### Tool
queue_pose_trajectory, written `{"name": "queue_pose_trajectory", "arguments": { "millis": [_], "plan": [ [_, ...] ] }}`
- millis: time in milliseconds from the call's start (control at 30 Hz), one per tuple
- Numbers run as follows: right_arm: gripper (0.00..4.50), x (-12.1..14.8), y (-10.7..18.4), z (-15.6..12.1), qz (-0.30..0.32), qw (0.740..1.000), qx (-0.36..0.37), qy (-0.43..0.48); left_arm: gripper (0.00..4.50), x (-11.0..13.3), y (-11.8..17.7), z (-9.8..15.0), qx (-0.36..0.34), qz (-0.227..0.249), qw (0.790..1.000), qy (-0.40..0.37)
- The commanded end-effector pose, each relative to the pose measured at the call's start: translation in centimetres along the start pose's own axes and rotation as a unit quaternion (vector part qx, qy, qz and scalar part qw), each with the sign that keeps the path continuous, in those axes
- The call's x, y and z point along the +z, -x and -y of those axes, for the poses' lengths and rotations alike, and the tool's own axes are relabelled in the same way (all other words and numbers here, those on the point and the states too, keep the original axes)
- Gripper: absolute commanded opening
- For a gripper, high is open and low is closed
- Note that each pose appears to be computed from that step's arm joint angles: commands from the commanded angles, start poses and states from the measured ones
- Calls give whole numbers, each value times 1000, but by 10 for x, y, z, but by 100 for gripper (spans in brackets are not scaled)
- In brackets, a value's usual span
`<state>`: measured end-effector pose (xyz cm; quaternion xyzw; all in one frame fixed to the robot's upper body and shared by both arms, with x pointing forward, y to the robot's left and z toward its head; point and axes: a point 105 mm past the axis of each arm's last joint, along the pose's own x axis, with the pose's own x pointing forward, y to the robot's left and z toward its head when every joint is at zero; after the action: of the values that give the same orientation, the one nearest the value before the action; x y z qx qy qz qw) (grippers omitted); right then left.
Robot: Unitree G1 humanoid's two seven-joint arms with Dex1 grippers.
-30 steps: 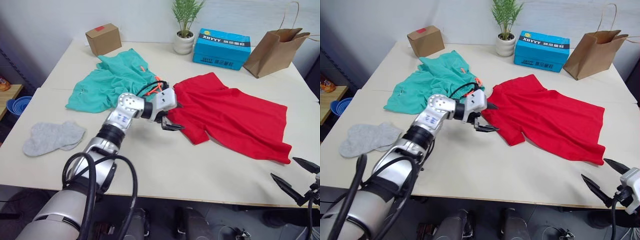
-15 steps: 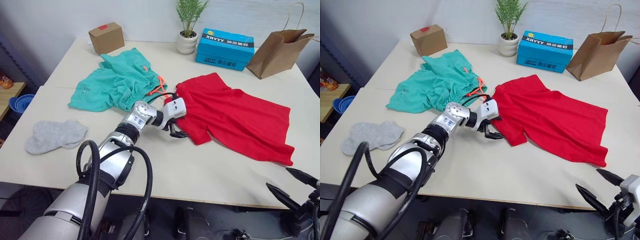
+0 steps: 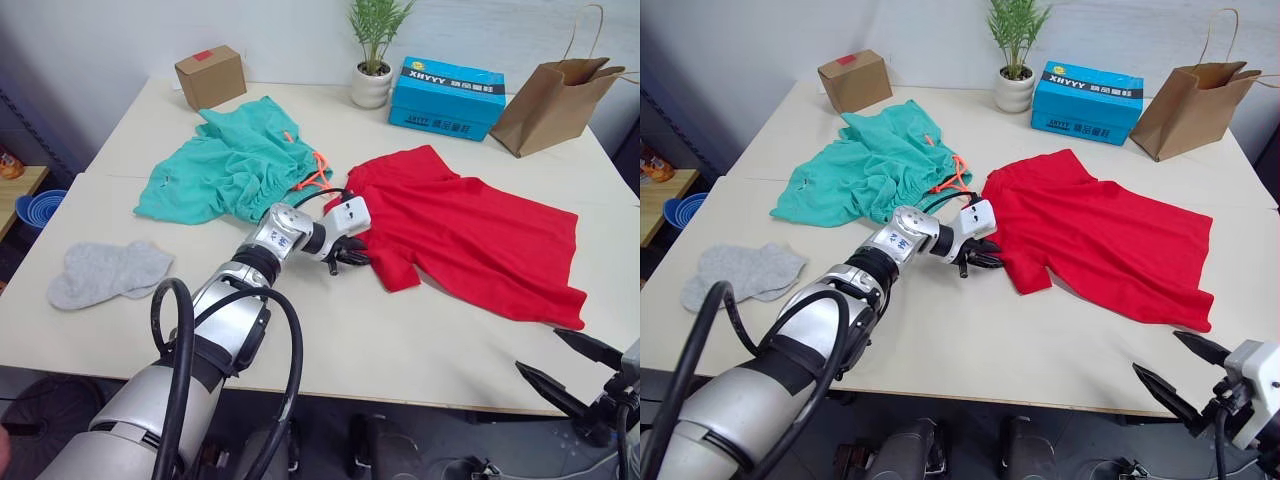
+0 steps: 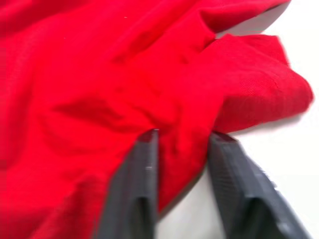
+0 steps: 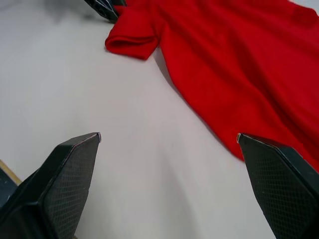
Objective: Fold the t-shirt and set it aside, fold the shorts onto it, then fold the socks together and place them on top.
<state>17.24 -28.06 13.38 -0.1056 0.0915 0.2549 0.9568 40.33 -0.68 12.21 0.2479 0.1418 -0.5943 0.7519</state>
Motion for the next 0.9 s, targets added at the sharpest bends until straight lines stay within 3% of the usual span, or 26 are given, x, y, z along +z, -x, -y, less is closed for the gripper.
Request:
{"name": "queue_pose_trajectory", "arguments": {
  "millis": [33,233,400,667,800,900],
  "plan": [
    [450,9,-5,-4,17,1000,3,5,7,-9,7,0,-4,2,1000,0],
    [450,10,-15,-8,21,1000,17,8,7,-39,43,-2,-15,18,1000,14],
    [450,6,-23,-10,1,999,49,22,7,-56,78,6,15,25,999,14],
    [450,2,-29,-11,-24,994,94,51,7,-73,119,42,62,-4,998,25],
    [450,1,-29,-11,-36,992,109,57,7,-75,127,69,33,5,999,12],
    [450,2,-29,-11,-43,990,120,61,7,-74,134,74,31,22,999,4]
  ]
}}
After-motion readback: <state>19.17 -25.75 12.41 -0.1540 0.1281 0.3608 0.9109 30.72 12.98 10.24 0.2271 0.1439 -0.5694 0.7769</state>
